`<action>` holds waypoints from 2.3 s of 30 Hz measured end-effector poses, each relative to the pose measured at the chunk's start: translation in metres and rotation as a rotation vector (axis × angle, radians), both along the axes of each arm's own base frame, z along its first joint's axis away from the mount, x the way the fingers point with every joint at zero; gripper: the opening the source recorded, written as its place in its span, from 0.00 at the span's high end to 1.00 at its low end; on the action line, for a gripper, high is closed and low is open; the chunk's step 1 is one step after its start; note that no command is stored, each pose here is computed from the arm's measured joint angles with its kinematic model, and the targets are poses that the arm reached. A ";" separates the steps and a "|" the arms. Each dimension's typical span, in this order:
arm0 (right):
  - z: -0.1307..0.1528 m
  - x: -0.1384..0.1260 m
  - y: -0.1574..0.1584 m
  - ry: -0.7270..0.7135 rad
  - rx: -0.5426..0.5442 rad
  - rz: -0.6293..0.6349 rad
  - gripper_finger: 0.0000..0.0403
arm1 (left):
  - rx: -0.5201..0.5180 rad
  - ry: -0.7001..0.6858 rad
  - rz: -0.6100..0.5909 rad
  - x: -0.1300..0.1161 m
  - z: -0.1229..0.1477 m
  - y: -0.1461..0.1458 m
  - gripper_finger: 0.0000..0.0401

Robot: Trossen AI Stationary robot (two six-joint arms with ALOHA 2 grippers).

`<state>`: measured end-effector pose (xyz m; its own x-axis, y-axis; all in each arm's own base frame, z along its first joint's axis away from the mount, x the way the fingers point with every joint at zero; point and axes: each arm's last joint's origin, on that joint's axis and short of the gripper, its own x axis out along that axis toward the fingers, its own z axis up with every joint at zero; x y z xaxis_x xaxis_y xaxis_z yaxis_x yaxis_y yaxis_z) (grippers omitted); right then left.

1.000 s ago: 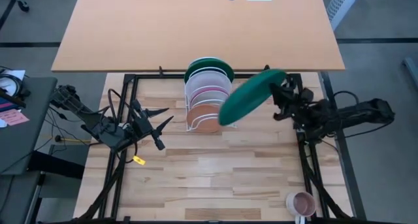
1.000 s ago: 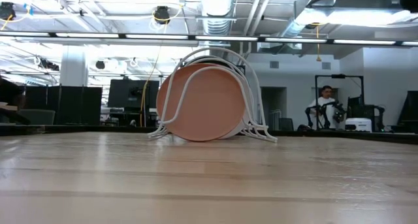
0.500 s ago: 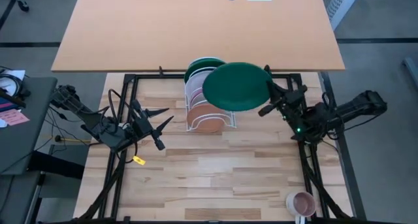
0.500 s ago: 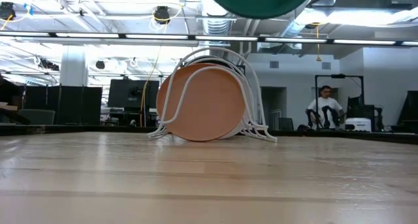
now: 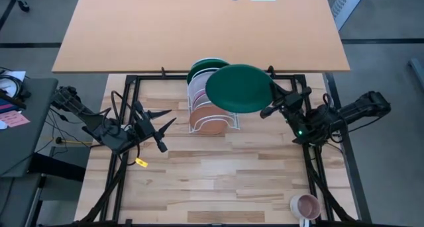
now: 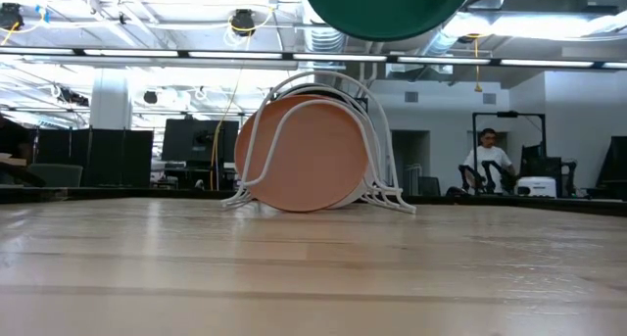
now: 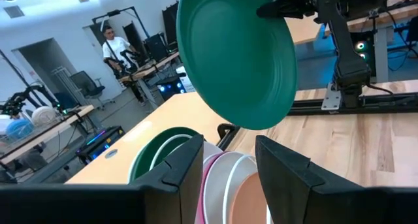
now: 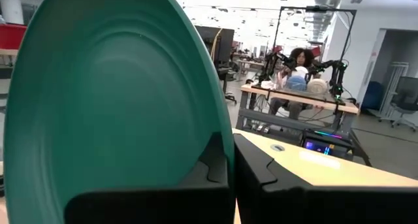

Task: Sort dishes
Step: Put the green plate on the dish rack

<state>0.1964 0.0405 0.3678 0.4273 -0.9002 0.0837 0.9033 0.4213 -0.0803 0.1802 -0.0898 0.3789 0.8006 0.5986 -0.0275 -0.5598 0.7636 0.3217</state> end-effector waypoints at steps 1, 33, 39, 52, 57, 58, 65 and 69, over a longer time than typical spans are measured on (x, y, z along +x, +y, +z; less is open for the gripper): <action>0.000 0.000 0.000 0.001 0.000 0.000 0.99 | 0.002 0.003 0.000 0.000 0.000 0.000 0.66; 0.000 0.001 -0.001 0.019 -0.021 0.007 0.99 | -0.004 0.004 0.001 0.000 -0.001 0.000 0.66; 0.000 0.001 -0.001 0.015 -0.030 0.018 0.99 | -0.003 0.005 0.001 0.000 -0.002 0.000 0.66; 0.000 0.002 0.000 -0.009 -0.041 0.043 0.99 | 0.007 0.031 0.038 0.003 -0.005 0.007 0.66; 0.001 0.002 0.001 -0.010 -0.041 0.051 0.99 | 0.005 0.029 0.062 0.005 -0.005 0.011 0.66; 0.001 0.002 0.001 -0.010 -0.041 0.052 0.99 | -0.001 0.025 0.070 0.005 -0.005 0.013 0.66; 0.006 0.000 0.003 -0.027 -0.034 0.064 0.99 | -0.010 0.034 0.144 0.012 -0.016 0.026 0.66; 0.005 0.001 0.004 -0.020 -0.037 0.064 0.99 | -0.010 0.038 0.159 0.014 -0.017 0.033 0.66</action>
